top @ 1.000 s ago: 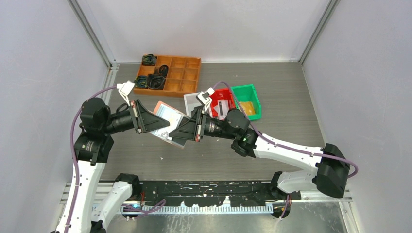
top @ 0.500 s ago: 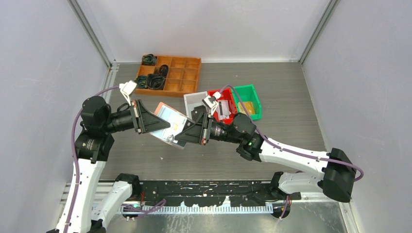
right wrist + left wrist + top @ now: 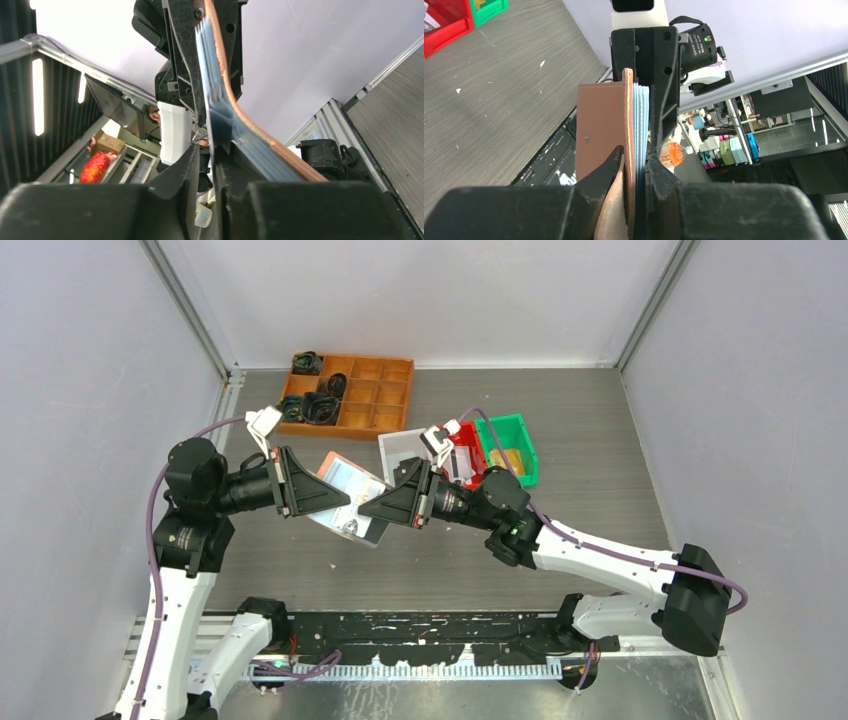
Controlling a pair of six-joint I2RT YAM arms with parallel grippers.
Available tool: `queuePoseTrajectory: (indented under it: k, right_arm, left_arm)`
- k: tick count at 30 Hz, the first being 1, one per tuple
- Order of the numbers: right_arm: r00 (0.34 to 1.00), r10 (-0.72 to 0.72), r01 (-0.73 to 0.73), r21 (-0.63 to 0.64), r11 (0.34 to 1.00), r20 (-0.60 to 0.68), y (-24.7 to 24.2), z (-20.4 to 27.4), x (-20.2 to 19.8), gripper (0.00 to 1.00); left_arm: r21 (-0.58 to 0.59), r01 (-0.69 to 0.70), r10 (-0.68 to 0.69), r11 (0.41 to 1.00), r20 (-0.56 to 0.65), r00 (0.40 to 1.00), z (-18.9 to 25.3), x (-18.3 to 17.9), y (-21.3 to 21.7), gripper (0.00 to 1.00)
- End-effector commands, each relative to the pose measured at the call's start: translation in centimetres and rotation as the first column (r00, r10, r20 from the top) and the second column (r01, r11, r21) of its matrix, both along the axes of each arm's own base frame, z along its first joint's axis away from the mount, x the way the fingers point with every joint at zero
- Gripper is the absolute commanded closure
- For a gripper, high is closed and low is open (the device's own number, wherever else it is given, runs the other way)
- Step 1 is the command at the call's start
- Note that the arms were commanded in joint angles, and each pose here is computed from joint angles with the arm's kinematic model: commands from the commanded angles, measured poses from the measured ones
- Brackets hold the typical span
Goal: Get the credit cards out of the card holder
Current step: Remove the credit card from the card holder.
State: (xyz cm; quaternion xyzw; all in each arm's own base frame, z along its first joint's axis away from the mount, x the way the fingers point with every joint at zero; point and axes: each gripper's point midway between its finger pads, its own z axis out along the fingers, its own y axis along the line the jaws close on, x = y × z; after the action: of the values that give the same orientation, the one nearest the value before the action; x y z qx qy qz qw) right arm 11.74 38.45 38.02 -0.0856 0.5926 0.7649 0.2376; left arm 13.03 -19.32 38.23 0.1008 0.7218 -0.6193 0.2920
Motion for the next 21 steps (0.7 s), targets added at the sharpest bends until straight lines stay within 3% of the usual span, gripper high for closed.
queuePoseTrajectory:
  k: [1, 4, 14, 17, 21]
  right_arm:
    - [0.999, -0.033, 0.031, 0.095, 0.995, 0.024, -1.1, 3.1, 0.4, 0.86]
    - [0.999, -0.043, 0.042, 0.053, 0.998, 0.022, -1.8, 2.3, 0.4, 0.99]
    - [0.981, -0.183, 0.193, -0.223, 0.956, 0.066, -7.9, -3.0, 1.9, 0.99]
    - [0.951, -0.291, 0.309, -0.427, 0.85, 0.107, -11.5, -5.9, 4.7, 0.99]
    - [0.904, -0.407, 0.38, -0.686, 0.62, 0.133, -16.3, -9.9, 9.7, 0.99]
  left_arm:
    - [-0.015, 0.047, -0.044, 0.999, 0.129, 0.991, 2.5, -1.6, 0.0, 1.0]
    - [-0.005, 0.041, -0.04, 0.999, 0.146, 0.988, 2.6, -1.5, 0.1, 1.0]
    - [0.065, -0.045, 0.031, 0.997, 0.211, 0.977, 2.5, 0.1, 0.6, 1.0]
    - [0.095, -0.057, 0.033, 0.994, 0.235, 0.971, 2.0, 0.4, 0.8, 1.0]
    - [0.156, -0.082, 0.039, 0.984, 0.262, 0.964, 1.0, 0.6, 1.2, 1.0]
